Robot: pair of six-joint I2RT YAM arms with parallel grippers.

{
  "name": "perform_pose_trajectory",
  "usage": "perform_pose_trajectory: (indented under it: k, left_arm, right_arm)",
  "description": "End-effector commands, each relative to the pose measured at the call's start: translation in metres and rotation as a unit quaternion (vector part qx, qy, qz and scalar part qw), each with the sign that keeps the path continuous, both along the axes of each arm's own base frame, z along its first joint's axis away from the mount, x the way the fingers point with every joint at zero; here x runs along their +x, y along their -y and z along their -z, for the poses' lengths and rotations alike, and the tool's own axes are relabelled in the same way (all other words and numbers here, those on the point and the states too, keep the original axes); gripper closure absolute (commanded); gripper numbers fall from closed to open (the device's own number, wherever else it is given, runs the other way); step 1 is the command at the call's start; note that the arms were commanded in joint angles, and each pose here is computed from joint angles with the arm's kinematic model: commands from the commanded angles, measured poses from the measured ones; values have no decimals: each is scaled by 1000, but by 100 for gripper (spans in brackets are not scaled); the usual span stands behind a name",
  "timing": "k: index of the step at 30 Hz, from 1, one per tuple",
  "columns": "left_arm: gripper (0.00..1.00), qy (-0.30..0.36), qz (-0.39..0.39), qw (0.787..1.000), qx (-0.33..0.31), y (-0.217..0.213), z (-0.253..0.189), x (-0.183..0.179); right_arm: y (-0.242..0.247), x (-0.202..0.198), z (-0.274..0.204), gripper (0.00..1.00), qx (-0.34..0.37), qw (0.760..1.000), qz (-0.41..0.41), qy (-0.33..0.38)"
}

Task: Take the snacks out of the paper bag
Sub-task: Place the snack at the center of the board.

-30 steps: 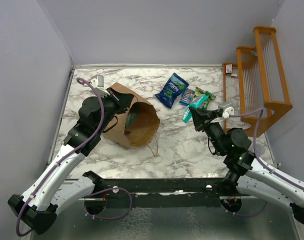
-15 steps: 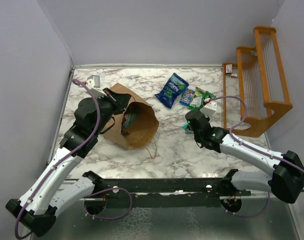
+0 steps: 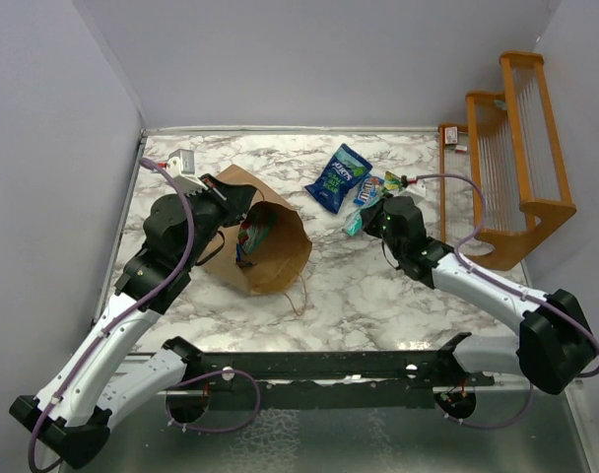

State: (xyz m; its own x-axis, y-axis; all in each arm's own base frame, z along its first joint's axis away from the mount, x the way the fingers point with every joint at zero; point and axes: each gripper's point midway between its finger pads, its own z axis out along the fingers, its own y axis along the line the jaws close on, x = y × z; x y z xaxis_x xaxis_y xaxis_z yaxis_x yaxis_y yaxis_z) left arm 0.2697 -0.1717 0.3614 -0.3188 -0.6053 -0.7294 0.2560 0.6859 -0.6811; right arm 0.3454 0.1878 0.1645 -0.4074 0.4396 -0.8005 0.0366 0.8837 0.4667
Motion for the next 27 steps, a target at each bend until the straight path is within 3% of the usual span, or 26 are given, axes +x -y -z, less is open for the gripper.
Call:
perform_pose_trajectory:
  k: [1,6,13,22,27]
  left_arm:
    - [100,25,5,999,-23,0,-23,-5]
    - [100,21,18,999,-22,4,-19,-6]
    - [100,22,17,1000,-13,4,-15,-5]
    - [100,20,19,999,-20,3,-14,-8]
    - [100,19,16,999,-22,1,-13,-9]
  right_arm:
    - [-6,21,-7,99,37,998,-9,41]
    - [27,3,73,95,12,997,32,-71]
    - [57,-32,84,64,-16,996,47,-80]
    - [49,-26,7,46,-43,999,-18,16]
    - [-1,-40,-35,37,10,978,-172,118]
